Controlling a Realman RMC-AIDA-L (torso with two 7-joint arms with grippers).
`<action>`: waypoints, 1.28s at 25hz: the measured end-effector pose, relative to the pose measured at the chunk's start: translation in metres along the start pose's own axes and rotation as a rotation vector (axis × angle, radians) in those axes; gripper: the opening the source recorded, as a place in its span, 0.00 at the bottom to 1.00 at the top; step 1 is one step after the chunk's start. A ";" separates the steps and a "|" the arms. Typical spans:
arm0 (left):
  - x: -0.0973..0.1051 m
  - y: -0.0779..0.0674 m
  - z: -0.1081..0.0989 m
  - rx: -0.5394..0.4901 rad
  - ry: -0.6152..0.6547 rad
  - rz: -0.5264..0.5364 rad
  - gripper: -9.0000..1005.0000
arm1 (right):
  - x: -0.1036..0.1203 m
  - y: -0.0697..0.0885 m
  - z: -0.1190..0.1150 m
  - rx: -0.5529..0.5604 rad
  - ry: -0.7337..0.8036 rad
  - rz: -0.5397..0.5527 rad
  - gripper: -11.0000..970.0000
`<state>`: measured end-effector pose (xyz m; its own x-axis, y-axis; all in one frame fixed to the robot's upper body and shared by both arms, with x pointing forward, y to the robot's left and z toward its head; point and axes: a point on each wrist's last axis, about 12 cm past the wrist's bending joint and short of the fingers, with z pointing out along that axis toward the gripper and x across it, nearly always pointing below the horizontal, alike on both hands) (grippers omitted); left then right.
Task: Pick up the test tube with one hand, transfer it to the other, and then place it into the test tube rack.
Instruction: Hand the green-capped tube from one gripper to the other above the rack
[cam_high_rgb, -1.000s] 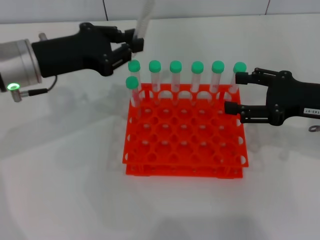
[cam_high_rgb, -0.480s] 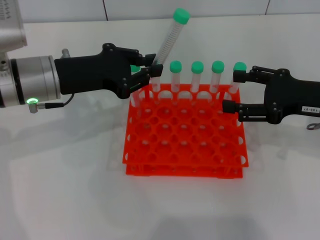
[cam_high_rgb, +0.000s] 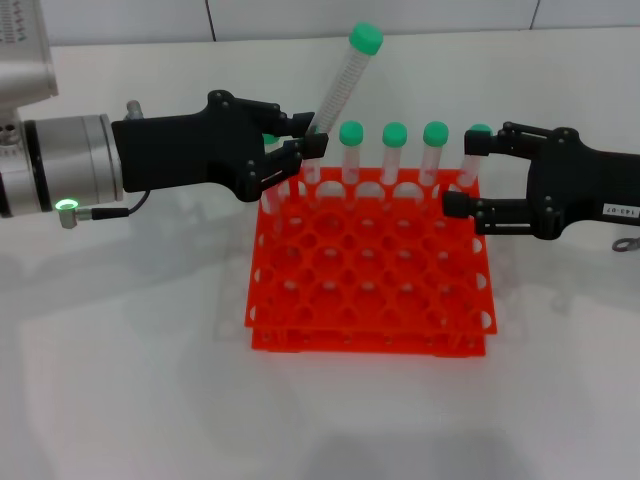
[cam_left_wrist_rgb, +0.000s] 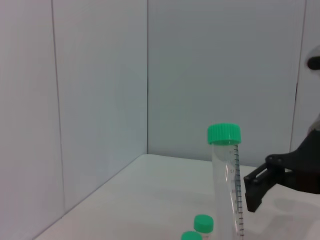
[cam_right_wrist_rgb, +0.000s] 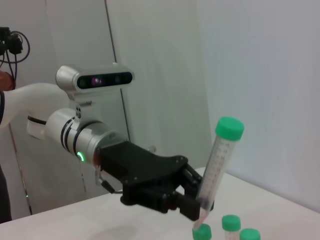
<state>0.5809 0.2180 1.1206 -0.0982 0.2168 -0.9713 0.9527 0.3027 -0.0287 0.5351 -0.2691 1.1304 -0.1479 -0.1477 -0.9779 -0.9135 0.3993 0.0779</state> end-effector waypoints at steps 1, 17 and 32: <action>0.000 0.000 0.000 0.002 0.002 0.000 0.23 | -0.001 0.000 0.001 -0.001 -0.002 -0.002 0.85; 0.006 -0.006 0.004 0.024 0.017 0.007 0.23 | -0.026 -0.005 0.027 -0.065 -0.054 -0.049 0.85; 0.008 -0.009 0.006 0.044 0.025 0.012 0.24 | -0.047 -0.007 0.050 -0.091 -0.094 -0.086 0.85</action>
<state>0.5735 0.2111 1.1121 -0.0936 0.2433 -0.9654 0.9655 0.2587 -0.0284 0.5675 -0.2197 1.1656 -0.0354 -0.0913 -0.9952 -0.9525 0.3044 0.0060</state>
